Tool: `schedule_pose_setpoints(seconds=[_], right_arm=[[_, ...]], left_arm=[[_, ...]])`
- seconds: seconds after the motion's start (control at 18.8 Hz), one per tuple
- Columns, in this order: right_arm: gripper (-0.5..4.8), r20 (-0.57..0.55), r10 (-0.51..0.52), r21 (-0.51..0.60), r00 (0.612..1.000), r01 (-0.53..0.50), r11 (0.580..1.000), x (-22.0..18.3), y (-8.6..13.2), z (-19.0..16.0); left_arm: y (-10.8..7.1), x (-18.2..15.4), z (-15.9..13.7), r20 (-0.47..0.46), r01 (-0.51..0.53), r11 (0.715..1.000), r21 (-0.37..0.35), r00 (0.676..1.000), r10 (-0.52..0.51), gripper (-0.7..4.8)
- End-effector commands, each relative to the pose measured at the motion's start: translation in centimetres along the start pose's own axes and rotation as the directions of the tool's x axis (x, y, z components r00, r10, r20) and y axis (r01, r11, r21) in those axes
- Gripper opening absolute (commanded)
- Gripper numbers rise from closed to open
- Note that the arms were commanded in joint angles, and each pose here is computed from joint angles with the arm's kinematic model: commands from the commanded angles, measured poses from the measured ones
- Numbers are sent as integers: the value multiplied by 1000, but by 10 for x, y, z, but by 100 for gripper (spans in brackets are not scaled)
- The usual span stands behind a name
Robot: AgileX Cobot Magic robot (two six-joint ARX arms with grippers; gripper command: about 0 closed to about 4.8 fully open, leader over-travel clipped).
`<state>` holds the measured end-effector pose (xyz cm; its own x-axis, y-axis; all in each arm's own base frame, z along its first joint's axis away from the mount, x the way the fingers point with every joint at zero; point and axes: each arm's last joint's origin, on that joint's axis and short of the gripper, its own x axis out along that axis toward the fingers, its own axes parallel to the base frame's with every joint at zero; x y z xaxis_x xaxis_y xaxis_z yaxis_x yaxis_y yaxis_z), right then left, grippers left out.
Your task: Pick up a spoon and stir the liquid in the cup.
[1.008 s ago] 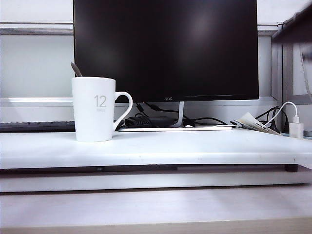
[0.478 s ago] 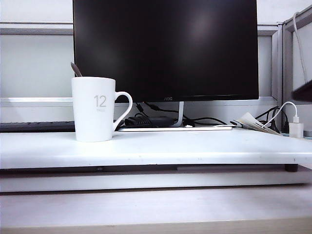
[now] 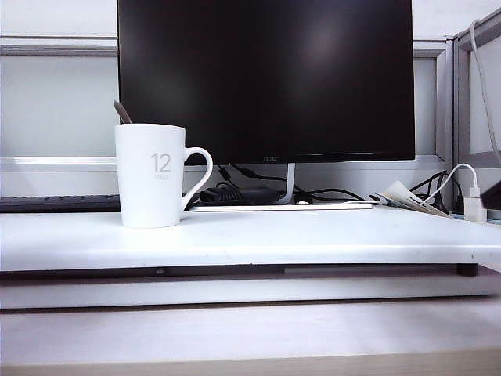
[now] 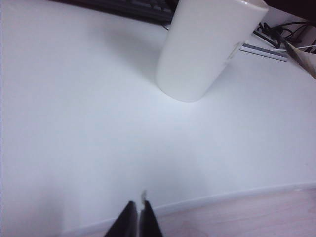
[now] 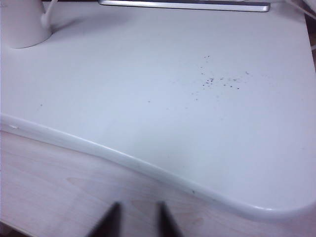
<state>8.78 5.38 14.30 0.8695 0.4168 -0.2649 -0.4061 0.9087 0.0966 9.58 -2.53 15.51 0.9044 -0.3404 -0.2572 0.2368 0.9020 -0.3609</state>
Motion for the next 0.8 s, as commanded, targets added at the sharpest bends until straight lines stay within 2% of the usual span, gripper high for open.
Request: schedule_pose_setpoints(seconds=[0.05, 0.27, 0.37, 0.42, 0.53, 0.64, 0.8], right_arm=[[89, 13, 0, 2, 1000, 0, 1000, 0, 0, 0], [89, 16, -4, 4, 1000, 4, 1000, 0, 0, 1], [89, 40, -32, 15, 999, 31, 999, -1, -4, 2], [89, 72, -64, 30, 995, 62, 998, -3, -8, 5], [89, 136, -130, 56, 982, 123, 991, -7, -14, 9], [89, 199, -207, 86, 958, 193, 977, -10, -21, 15], [89, 215, -303, 116, 928, 284, 952, -12, -31, 17]], left_arm=[[0, 0, 1, 10, 0, 1000, -1, 1000, 0, 26], [1, -2, 2, 23, -5, 1000, -3, 1000, 6, 26], [4, -6, 4, 72, -34, 999, -11, 997, 35, 26], [7, -10, 8, 127, -67, 998, -17, 990, 69, 26], [12, -11, 11, 164, -122, 992, -34, 978, 126, 26], [17, -12, 10, 174, -165, 985, -50, 970, 171, 26], [24, -7, 3, 188, -205, 977, -61, 959, 213, 26]])
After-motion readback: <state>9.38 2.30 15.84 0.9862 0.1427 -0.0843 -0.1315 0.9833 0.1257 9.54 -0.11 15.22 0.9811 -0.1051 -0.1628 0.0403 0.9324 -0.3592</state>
